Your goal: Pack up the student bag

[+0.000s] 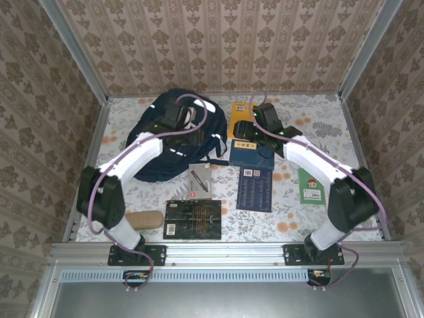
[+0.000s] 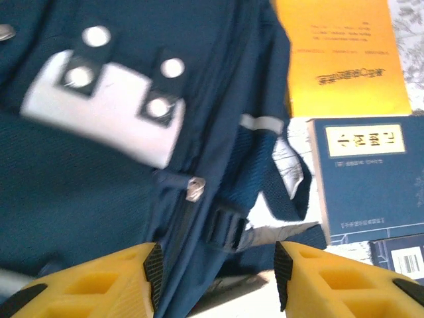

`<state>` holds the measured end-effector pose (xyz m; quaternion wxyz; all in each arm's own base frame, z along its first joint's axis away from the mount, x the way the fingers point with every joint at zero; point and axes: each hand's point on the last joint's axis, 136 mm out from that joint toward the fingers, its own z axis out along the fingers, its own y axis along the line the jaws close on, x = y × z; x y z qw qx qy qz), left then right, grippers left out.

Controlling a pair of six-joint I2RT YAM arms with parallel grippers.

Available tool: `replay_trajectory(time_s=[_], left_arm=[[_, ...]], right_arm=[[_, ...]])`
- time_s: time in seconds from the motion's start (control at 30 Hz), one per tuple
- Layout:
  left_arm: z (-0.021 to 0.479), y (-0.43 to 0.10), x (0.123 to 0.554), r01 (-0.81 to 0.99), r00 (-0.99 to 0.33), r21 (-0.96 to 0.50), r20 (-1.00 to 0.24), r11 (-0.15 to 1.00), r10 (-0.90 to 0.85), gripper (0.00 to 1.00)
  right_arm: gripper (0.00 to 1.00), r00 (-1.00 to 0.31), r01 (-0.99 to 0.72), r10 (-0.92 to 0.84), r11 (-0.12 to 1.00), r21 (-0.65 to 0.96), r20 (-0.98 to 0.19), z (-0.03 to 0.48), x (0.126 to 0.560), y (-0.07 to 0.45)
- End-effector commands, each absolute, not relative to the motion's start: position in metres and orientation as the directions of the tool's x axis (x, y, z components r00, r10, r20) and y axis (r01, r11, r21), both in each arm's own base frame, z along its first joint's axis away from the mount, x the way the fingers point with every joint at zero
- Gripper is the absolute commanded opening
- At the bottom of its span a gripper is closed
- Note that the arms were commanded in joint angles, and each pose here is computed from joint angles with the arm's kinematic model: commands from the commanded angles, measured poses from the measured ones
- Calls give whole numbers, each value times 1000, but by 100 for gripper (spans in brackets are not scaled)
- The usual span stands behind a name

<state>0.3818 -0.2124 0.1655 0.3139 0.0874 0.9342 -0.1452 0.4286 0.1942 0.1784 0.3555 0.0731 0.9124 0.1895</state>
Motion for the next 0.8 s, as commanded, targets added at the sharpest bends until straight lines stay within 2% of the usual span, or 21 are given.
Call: replay_trajectory(time_s=[0.0, 0.2, 0.37, 0.43, 0.53, 0.77], left_arm=[[143, -164, 356, 39, -829, -200, -554, 979, -80, 54], [115, -116, 302, -136, -838, -234, -491, 963, -238, 69], [92, -100, 281, -225, -841, -269, -431, 936, -326, 67], [86, -98, 278, -239, -842, -272, -421, 932, -339, 61], [77, -94, 278, -255, -841, -272, -410, 928, -351, 61], [58, -84, 291, -284, -850, -254, -379, 925, -365, 61]], right_arm=[[72, -787, 3, 294, 881, 473, -543, 164, 445, 223], [71, -821, 58, 311, 880, 471, -479, 125, 486, 246], [69, -841, 76, 316, 873, 481, -440, 100, 510, 264], [69, -852, 83, 316, 868, 490, -417, 89, 517, 271], [69, -863, 103, 330, 856, 507, -382, 74, 524, 280], [52, -876, 125, 345, 838, 531, -337, 55, 526, 289]])
